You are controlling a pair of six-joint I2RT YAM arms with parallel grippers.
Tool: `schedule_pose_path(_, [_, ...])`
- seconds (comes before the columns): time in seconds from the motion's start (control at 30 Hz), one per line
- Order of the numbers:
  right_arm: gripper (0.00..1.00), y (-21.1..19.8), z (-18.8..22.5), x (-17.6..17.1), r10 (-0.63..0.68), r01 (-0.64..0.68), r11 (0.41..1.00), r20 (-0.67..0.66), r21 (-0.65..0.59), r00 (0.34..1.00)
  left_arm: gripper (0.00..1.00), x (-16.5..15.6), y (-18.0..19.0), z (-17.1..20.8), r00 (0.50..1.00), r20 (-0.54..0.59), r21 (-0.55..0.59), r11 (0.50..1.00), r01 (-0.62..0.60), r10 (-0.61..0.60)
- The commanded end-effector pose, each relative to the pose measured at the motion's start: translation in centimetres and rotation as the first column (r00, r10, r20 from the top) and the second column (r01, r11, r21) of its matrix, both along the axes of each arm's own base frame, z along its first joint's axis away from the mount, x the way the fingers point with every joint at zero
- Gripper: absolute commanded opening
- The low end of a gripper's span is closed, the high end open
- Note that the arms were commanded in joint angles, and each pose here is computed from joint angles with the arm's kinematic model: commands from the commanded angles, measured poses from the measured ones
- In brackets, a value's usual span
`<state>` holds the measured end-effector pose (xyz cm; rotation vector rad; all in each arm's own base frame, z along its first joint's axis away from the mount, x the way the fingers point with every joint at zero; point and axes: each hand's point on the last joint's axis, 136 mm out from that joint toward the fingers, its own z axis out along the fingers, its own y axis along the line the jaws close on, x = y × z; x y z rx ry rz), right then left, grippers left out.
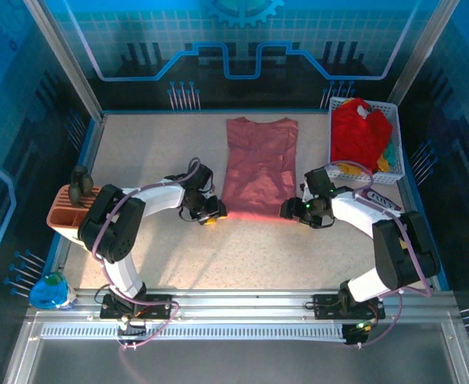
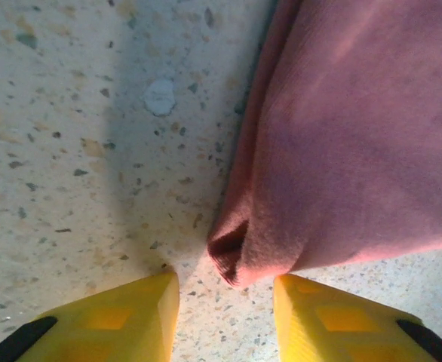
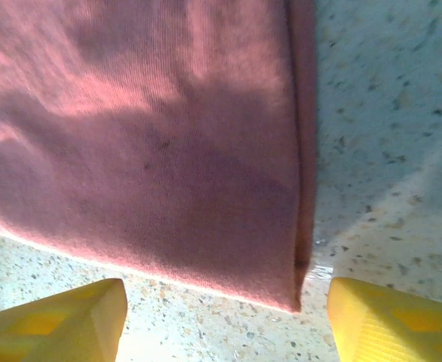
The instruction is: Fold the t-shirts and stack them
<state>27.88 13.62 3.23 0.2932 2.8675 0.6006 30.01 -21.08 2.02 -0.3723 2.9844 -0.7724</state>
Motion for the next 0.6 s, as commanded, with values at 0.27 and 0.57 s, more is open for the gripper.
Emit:
schedule_pose_path(0.27, [0.62, 0.3, -1.7, -0.3, -0.014, 0.013, 0.999, -0.014, -0.046, 1.000, 0.33, 1.5, -1.2, -0.3, 1.000, 0.015, -0.006, 1.000, -0.014, 0.014])
schedule_pose_path(0.57, [0.58, 0.1, -0.9, 0.5, -0.015, 0.016, 0.998, 0.021, -0.058, 1.000, 0.30, 2.6, -1.9, 0.7, 0.999, 0.044, -0.016, 1.000, -0.012, 0.013])
